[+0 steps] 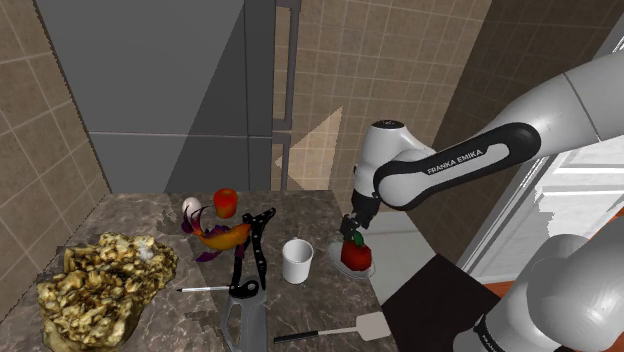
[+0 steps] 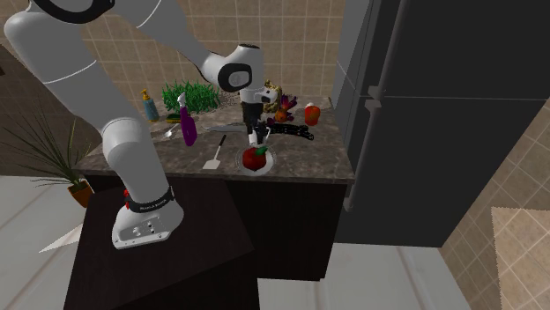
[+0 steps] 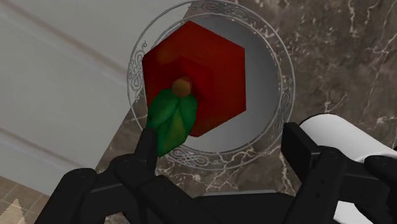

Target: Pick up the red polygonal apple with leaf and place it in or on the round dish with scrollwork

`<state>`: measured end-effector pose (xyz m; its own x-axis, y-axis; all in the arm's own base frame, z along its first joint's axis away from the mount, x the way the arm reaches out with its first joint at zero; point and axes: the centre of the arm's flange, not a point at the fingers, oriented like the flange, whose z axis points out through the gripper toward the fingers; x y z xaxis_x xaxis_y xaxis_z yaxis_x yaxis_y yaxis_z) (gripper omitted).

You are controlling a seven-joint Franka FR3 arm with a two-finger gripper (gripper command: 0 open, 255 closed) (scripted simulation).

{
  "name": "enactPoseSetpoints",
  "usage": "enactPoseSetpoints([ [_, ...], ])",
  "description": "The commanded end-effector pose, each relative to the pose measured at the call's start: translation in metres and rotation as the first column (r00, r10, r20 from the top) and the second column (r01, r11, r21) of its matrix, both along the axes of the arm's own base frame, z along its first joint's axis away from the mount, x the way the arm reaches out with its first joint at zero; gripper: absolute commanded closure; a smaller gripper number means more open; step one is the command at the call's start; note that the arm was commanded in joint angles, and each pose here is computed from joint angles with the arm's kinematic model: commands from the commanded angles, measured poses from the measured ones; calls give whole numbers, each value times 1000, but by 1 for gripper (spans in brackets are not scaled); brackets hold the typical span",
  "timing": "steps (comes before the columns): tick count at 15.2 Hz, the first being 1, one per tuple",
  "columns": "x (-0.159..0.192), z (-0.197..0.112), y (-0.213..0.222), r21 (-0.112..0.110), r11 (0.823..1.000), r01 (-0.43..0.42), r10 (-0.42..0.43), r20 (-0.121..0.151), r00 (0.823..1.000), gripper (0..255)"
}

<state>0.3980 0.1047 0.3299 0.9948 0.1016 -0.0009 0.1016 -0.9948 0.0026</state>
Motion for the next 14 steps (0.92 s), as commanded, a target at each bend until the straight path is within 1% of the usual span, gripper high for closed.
enactPoseSetpoints([
  [1, 0, 0, 0, 0, 1000, 0, 0, 0, 1000, 0],
  [2, 0, 0, 0, 0, 1000, 0, 0, 0, 1000, 0],
  [6, 0, 50, 0, 0, 1000, 0, 0, 0, 1000, 0],
  [14, 0, 50, 0, 0, 1000, 0, 0, 0, 1000, 0],
])
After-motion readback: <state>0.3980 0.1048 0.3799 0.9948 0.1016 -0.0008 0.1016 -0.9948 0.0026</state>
